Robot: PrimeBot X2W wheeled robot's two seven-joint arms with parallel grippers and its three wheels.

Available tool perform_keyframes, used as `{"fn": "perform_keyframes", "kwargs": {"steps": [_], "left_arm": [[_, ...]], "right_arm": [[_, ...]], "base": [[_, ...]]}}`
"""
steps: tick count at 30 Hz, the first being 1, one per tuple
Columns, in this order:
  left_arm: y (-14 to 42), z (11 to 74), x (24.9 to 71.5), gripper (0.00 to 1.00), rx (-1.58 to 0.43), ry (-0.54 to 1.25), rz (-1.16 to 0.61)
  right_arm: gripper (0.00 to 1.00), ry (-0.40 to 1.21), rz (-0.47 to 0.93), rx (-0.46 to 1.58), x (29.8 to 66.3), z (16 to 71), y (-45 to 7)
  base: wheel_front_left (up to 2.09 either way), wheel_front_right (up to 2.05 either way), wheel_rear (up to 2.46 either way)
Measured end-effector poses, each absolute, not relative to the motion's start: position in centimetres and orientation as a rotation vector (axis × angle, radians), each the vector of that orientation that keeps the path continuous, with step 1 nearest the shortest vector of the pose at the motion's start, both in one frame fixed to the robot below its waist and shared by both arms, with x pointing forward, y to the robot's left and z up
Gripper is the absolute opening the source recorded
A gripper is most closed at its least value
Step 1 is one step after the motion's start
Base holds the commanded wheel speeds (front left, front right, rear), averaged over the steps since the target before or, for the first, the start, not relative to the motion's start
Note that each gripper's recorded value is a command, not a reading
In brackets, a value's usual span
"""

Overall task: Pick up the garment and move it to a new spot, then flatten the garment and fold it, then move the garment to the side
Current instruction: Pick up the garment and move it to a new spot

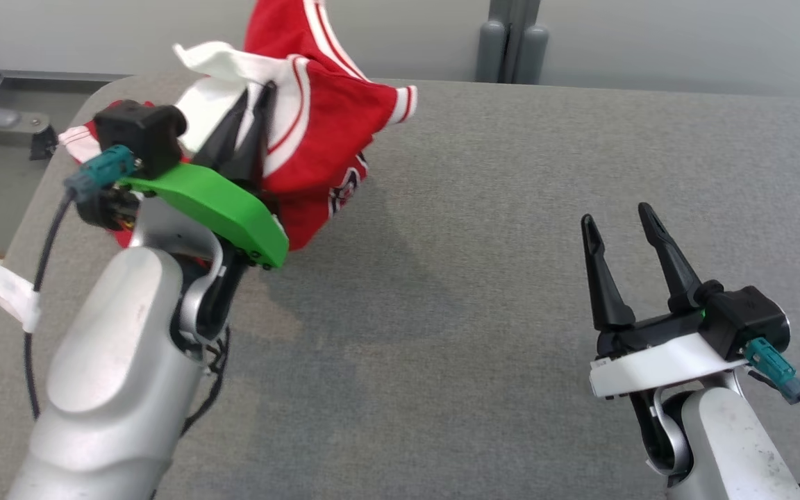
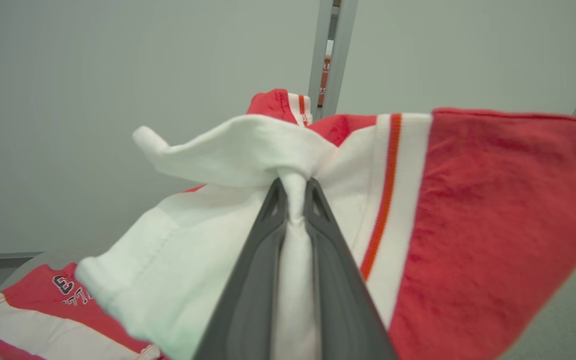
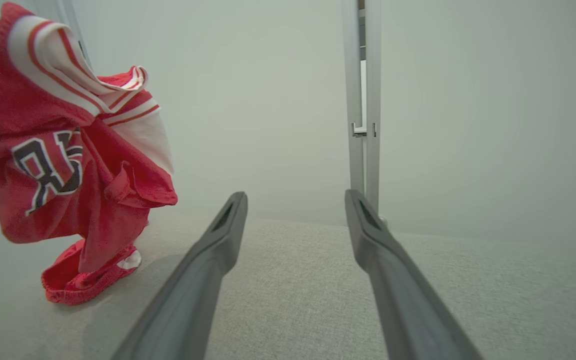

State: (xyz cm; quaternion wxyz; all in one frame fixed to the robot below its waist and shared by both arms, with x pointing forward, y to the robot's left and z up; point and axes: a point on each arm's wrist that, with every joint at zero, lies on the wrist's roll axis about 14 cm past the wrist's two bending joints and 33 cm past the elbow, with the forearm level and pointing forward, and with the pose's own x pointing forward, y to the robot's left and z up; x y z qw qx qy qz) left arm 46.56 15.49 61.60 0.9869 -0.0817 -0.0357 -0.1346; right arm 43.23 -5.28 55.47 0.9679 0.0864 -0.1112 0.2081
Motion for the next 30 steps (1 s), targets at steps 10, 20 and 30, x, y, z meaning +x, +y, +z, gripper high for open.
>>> {"fn": "perform_keyframes", "kwargs": {"steps": [10,20,30], "left_arm": [[2.0,56.9,47.6,0.0,-0.328,0.042,-0.511],[-8.3,55.9,49.0,0.0,-0.426,0.072,-0.692],[-10.8,49.8,49.0,1.0,-0.338,0.183,-0.685]], "right_arm": [[1.0,-0.268,0.182,0.132,42.7,56.6,-14.1],[1.0,-0.258,-0.043,0.107,39.6,56.3,-22.1],[1.0,-0.223,-0.119,0.092,38.2,55.3,-24.5]], "base": [[0.0,0.0,0.0],[0.0,0.0,0.0],[0.0,0.0,0.0]]}}
